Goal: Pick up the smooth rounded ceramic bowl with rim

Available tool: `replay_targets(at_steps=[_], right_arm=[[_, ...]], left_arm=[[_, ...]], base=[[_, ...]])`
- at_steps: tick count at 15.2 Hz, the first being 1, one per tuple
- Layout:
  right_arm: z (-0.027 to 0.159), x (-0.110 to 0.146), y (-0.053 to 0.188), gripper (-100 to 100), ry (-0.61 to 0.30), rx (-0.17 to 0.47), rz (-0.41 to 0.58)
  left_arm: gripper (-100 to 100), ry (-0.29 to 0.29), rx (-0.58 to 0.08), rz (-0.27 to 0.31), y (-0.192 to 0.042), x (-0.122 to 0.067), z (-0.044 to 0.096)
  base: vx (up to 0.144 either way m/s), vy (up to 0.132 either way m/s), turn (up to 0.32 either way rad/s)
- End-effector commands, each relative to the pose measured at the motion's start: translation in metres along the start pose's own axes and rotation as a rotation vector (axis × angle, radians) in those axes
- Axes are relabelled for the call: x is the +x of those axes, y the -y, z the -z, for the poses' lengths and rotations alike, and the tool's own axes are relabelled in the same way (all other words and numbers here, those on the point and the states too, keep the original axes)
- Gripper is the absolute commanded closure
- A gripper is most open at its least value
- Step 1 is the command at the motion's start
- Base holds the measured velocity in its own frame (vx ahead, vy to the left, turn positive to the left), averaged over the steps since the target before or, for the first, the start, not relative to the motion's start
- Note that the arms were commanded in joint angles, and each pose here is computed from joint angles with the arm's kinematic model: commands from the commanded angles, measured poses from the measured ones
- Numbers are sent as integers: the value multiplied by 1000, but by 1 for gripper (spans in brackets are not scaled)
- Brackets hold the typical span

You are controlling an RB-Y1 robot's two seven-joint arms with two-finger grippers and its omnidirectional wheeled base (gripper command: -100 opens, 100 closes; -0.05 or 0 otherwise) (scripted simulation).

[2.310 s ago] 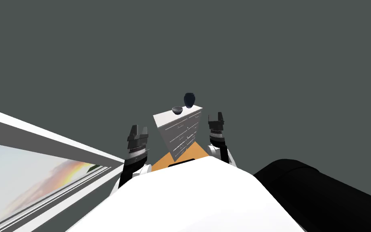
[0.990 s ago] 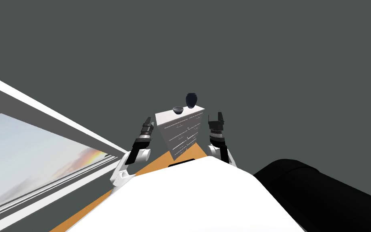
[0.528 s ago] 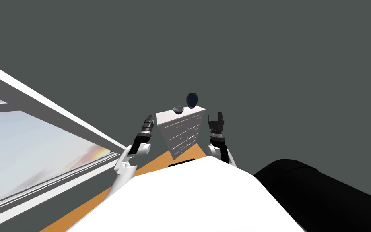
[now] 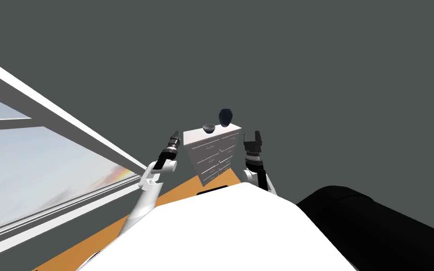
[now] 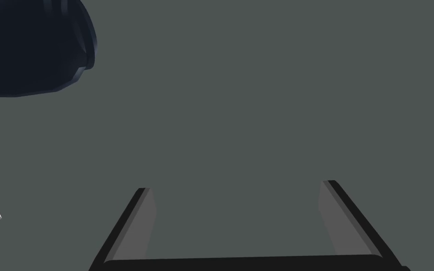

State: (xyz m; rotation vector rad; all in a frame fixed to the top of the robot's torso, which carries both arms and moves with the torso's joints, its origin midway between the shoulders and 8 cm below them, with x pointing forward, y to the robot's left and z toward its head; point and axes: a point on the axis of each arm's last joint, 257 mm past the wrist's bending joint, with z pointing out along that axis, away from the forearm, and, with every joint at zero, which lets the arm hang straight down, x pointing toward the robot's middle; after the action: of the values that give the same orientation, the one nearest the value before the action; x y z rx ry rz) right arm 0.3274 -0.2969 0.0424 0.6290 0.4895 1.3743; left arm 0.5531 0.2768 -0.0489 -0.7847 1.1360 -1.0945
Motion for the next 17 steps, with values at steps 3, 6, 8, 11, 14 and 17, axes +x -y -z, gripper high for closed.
replay_targets(at_steps=[3,6,8,11,14,17], right_arm=[[0,0,0,0,0,0,0],[0,0,0,0,0,0,0],[0,0,0,0,0,0,0],[0,0,0,0,0,0,0],[0,0,0,0,0,0,0],[0,0,0,0,0,0,0]], left_arm=[[-100,6,-41,-2,-3,-4,-17],[-100,14,-77,-2,-4,-9,-35],[-100,25,-113,-1,-12,-15,-45],[-100,34,-159,5,-16,-21,-60],[-100,33,-172,8,-9,-19,-68],[-100,40,-219,19,-9,-23,-83]], base=[[-3,-43,53],[0,-44,88],[-1,-37,58],[-3,-53,96],[-5,-49,55],[3,-48,92]])
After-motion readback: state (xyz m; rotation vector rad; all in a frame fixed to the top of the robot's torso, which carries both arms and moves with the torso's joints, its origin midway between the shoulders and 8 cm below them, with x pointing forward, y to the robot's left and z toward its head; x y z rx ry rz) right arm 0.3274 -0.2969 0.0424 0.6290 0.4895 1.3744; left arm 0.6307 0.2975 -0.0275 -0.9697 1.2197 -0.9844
